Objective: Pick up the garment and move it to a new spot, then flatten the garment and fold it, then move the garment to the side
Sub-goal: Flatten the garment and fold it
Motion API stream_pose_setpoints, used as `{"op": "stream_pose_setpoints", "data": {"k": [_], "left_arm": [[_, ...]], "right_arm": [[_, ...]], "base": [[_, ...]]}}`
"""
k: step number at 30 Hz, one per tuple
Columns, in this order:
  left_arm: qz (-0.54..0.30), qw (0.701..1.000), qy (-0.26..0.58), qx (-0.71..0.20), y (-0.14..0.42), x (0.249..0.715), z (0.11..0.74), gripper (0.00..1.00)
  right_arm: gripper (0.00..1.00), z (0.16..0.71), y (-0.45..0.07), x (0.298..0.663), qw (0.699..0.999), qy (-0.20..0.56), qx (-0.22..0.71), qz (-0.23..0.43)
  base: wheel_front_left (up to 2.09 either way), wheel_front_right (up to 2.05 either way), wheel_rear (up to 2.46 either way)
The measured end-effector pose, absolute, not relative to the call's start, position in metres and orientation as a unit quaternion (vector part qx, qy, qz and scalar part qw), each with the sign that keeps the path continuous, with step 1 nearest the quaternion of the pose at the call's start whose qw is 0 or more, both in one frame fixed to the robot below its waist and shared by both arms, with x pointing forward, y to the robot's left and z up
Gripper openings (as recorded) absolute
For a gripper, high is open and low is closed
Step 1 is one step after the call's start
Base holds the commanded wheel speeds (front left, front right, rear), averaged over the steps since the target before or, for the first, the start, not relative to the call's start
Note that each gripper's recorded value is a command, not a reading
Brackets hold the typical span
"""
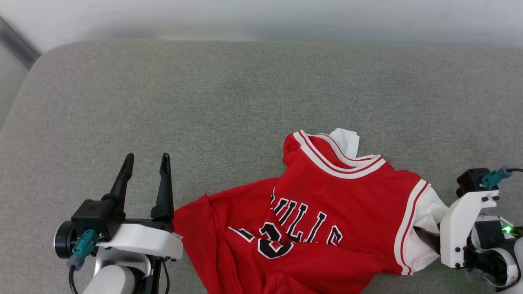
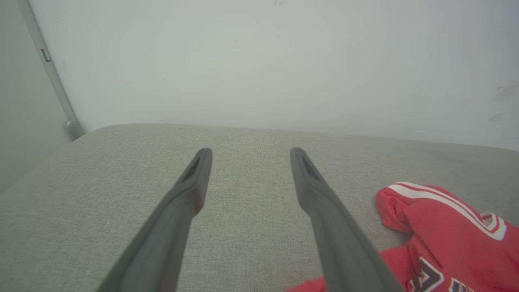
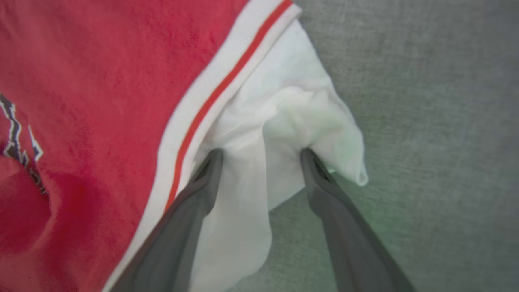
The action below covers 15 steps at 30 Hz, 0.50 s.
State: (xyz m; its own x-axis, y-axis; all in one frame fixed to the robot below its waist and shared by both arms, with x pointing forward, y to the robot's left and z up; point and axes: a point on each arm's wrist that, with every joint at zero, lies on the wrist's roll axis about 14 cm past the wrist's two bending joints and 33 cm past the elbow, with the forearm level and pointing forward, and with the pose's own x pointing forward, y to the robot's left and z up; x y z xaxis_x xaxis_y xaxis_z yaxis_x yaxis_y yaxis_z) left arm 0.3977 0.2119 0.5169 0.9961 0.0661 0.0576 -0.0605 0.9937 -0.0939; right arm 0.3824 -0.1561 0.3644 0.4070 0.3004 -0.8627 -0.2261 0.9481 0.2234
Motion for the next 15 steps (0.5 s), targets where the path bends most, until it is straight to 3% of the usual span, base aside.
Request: {"op": "stream_pose_setpoints", "data": {"k": [1, 2, 3, 7, 12, 15], "left_arm": [[0.032, 0.998, -0.031, -0.047, 0.211, 0.398, 0.517, 1.00], [0.031, 0.998, -0.033, -0.048, 0.211, 0.398, 0.517, 1.00], [0.030, 0.998, -0.033, -0.049, 0.210, 0.398, 0.518, 1.00], [0.027, 0.998, -0.035, -0.051, 0.209, 0.398, 0.518, 1.00], [0.020, 0.998, -0.032, -0.052, 0.205, 0.395, 0.516, 1.00], [0.012, 0.998, -0.034, -0.053, 0.200, 0.395, 0.518, 1.00]], "right_arm": [[1.00, 0.364, -0.155, 0.381, 0.833, 0.528, 0.037, 0.160], [0.47, 0.363, -0.154, 0.379, 0.830, 0.533, 0.038, 0.162], [0.04, 0.363, -0.153, 0.378, 0.828, 0.535, 0.038, 0.164], [0.00, 0.372, -0.151, 0.381, 0.839, 0.516, 0.023, 0.173], [0.00, 0.440, -0.161, 0.433, 0.916, 0.367, -0.002, 0.159], [0.00, 0.467, -0.180, 0.442, 0.939, 0.317, -0.007, 0.132]], "base": [[0.00, 0.00, 0.00], [0.00, 0.00, 0.00], [0.00, 0.00, 0.00], [0.00, 0.00, 0.00], [0.00, 0.00, 0.00], [0.00, 0.00, 0.00]]}}
